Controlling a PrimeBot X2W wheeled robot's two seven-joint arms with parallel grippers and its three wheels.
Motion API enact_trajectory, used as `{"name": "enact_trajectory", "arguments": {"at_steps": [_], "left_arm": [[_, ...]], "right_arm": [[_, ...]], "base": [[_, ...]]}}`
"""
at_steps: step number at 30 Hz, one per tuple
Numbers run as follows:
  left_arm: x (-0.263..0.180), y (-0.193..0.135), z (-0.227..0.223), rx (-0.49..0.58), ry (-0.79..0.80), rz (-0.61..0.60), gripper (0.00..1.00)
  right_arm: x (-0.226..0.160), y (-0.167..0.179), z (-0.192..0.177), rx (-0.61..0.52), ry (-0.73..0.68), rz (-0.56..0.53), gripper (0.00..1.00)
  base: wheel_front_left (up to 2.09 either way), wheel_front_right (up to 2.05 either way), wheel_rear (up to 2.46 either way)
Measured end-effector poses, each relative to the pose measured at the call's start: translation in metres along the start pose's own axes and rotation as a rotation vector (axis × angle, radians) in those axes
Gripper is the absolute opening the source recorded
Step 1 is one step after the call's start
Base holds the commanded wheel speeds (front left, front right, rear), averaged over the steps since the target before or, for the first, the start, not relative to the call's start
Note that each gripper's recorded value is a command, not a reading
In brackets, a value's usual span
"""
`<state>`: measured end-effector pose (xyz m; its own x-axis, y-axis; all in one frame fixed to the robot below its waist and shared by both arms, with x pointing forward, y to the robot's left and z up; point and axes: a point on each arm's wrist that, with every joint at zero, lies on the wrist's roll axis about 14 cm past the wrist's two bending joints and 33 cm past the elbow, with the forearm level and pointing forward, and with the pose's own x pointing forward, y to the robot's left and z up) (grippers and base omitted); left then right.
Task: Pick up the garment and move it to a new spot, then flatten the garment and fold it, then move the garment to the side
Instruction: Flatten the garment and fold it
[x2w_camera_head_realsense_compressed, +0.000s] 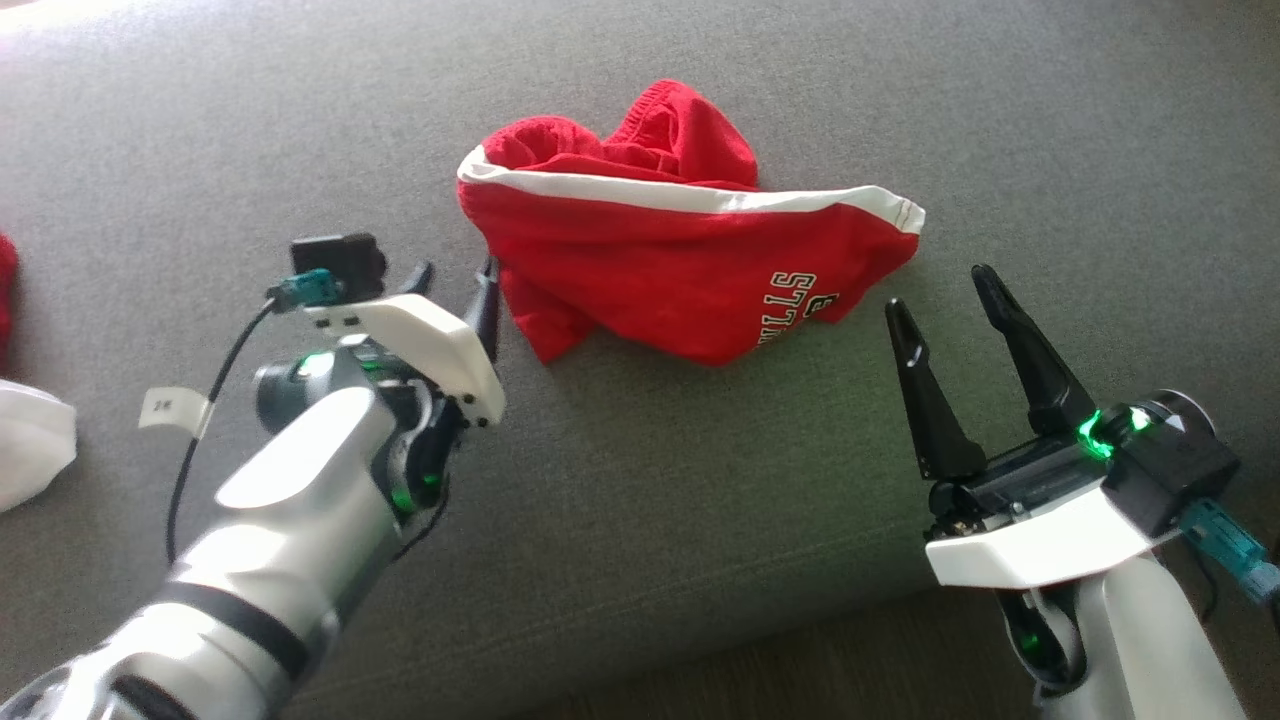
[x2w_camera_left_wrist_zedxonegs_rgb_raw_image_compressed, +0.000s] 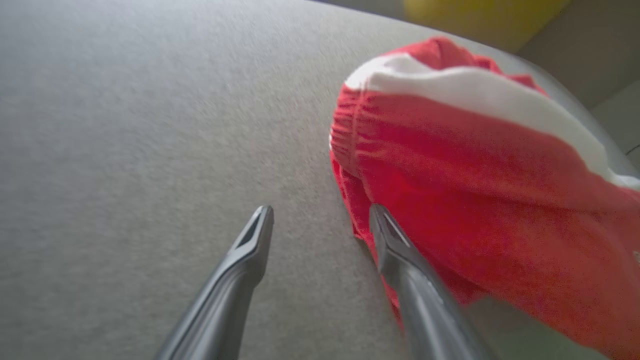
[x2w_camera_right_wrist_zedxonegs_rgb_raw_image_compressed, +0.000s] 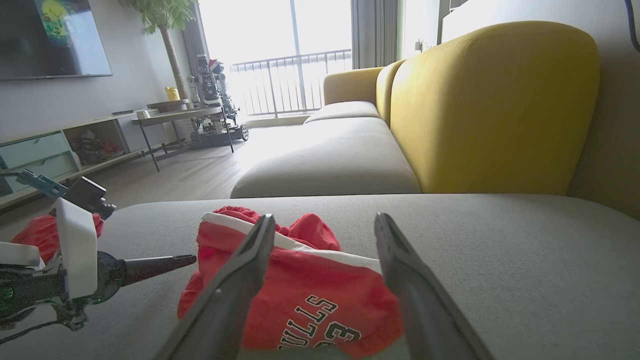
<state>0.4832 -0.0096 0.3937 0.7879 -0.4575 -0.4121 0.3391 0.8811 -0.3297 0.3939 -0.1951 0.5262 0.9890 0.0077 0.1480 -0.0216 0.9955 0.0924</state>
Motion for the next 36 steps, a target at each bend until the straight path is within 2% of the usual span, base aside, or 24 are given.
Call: {"name": "enact_trajectory", "arguments": {"at_steps": [7,14,15,19,24,26,32,36], "left_arm": [[0.015,-0.034,-0.011,-0.053,0.054,-0.138,1.0],[0.031,-0.035,-0.005,-0.003,0.038,-0.133,1.0],[0.033,-0.034,-0.003,0.014,0.03,-0.132,0.0],[0.035,-0.033,0.011,0.1,-0.012,-0.123,0.0],[0.023,-0.04,0.067,0.166,-0.207,-0.093,0.0],[0.009,-0.036,0.074,0.167,-0.261,-0.065,0.0],[-0.044,-0.003,0.016,0.101,-0.217,0.066,0.0],[-0.072,0.004,-0.01,0.056,-0.189,0.104,0.0]], "right_arm": [[-0.001,-0.004,-0.003,-0.008,0.009,-0.012,1.0],[-0.002,-0.006,-0.004,-0.015,0.017,-0.019,1.0],[-0.003,-0.008,-0.004,-0.017,0.017,-0.023,1.0],[-0.004,-0.014,-0.001,-0.022,0.01,-0.039,1.0],[0.001,-0.01,0.001,-0.013,-0.003,-0.027,1.0],[0.003,-0.002,0.001,-0.002,-0.008,-0.004,1.0],[0.012,0.029,0.005,0.034,-0.029,0.084,1.0],[0.011,0.041,0.002,0.05,-0.022,0.119,1.0]], "base": [[0.0,0.0,0.0],[0.0,0.0,0.0],[0.0,0.0,0.0],[0.0,0.0,0.0],[0.0,0.0,0.0],[0.0,0.0,0.0],[0.0,0.0,0.0],[0.0,0.0,0.0]]}}
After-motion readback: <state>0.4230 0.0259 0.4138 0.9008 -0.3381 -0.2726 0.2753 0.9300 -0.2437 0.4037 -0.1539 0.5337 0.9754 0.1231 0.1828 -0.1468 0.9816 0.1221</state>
